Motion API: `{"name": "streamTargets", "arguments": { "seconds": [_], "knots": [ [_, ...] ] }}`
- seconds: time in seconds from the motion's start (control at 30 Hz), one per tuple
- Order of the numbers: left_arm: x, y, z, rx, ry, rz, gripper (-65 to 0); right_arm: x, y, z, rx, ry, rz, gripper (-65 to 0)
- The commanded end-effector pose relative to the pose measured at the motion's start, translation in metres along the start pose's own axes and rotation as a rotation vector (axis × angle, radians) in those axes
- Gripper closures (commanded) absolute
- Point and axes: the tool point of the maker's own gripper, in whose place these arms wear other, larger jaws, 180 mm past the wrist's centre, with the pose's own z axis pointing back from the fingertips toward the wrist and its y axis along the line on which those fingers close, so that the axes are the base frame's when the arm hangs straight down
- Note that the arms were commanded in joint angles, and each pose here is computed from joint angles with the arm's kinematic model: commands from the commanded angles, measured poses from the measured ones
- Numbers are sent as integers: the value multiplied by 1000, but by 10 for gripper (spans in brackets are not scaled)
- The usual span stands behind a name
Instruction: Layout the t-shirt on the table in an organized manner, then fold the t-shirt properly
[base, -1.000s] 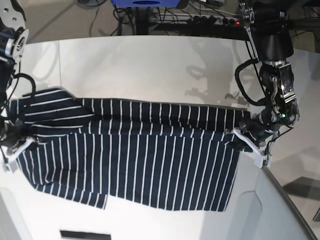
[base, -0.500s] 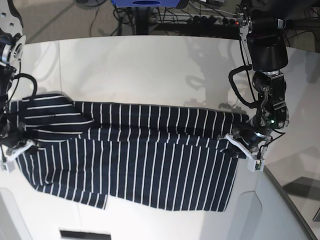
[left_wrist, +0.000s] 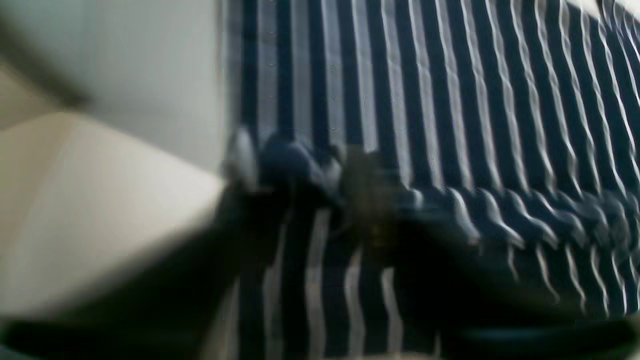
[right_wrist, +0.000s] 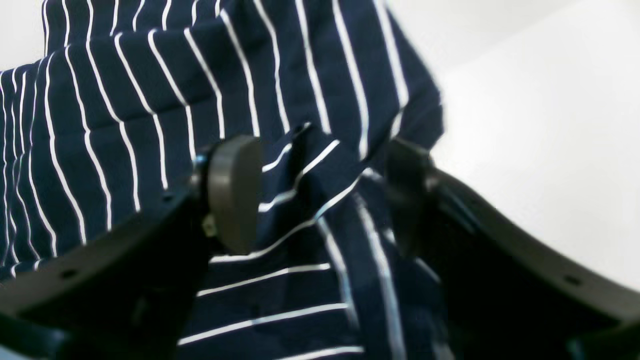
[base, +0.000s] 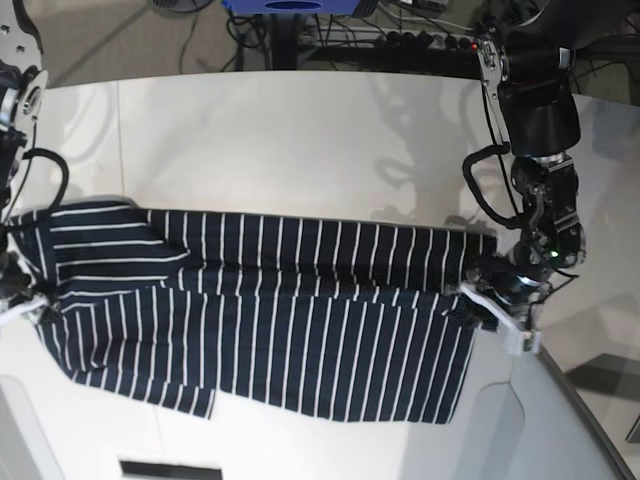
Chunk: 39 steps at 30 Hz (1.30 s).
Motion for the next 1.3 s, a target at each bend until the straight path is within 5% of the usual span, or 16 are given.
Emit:
{"name": "streamTargets", "arguments": {
  "seconds": [0.0,0.13,0.23,0.33,0.47,0.67,1.27],
  "knots": [
    [41,15,9,31,-110,-2,-400,39,-10,12,-14,-109,12,-380],
    [62,38,37,98,-203,0,-648,44,-36,52,-79,-179,32,-380],
    [60,47,63,140,-231,-35,-650,18,-34,73,-97,-111,17,-380],
    [30,39,84,113,-212,-40,-650,-23,-44,96,-147,-45,-106,-381],
    [-22,32,106,45,-166,84,-650,-61,-52,105,-175,-19,-277,-381],
    [-88,33,115,37,-51,198,-650,-96,-40,79,-108,53,-400,-378],
    [-109,29,103,33,-11,269,-650,-104,-61,32,-95,4,-618,-375]
  ]
}}
